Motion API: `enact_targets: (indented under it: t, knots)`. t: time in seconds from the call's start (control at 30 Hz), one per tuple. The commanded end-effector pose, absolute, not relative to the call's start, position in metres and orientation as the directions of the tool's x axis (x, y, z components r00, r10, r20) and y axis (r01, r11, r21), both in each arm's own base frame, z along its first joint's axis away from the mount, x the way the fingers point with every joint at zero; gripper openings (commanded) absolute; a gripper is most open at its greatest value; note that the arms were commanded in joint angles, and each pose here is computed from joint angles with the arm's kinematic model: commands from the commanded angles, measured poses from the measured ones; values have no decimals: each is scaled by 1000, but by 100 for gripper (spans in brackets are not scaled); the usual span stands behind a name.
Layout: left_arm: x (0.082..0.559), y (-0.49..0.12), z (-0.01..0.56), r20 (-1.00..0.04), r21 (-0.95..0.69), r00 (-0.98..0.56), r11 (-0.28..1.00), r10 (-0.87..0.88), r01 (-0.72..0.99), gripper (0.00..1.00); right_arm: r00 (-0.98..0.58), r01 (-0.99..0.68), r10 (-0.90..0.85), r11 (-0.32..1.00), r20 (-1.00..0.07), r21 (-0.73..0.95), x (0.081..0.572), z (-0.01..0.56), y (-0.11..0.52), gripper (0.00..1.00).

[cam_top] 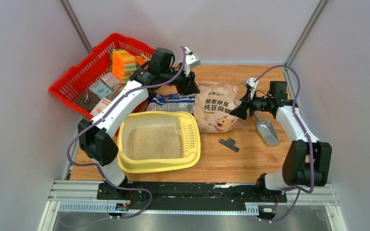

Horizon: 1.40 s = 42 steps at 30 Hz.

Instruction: Fill the litter box with clean litter

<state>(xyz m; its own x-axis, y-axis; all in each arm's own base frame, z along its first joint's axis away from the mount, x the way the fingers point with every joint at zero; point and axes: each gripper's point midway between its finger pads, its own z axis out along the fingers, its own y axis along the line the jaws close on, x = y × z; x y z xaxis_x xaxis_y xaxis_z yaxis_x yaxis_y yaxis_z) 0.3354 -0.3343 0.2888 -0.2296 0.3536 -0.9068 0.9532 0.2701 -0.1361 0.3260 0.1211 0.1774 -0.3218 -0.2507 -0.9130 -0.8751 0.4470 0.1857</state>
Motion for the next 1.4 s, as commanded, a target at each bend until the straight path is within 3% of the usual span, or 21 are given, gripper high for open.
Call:
enact_targets:
  t: [0.0, 0.13, 0.33, 0.6, 0.83, 1.0, 1.17, 1.37]
  knots:
    - [361, -310, 357, -957, 8, -96, 351, 275, 936, 42, -287, -886, -203, 428, -936, 179, 339, 195, 133, 57]
    - [401, -293, 370, -962, 67, -63, 452, 266, 889, 48, -292, -886, -201, 424, -935, 186, 339, 194, 138, 52]
    - [462, -309, 328, -958, 30, -125, 524, 259, 851, 46, -316, -870, -191, 449, -929, 203, 343, 191, 139, 42]
    - [517, -349, 268, -949, -36, -185, 497, 254, 867, 40, -368, -839, -163, 483, -916, 251, 352, 191, 137, 33]
    - [489, -389, 243, -940, -163, -254, 357, 226, 920, 35, -409, -832, -155, 467, -899, 299, 346, 187, 140, 29]
    - [438, -425, 247, -921, -324, -349, 156, 174, 933, 33, -444, -821, -142, 459, -885, 338, 347, 184, 141, 29]
    - [402, -440, 231, -883, -423, -427, 67, 193, 904, 32, -454, -818, -133, 454, -881, 353, 353, 185, 142, 28]
    - [391, -448, 237, -866, -477, -473, 17, 165, 879, 31, -470, -819, -126, 432, -874, 378, 353, 184, 144, 28]
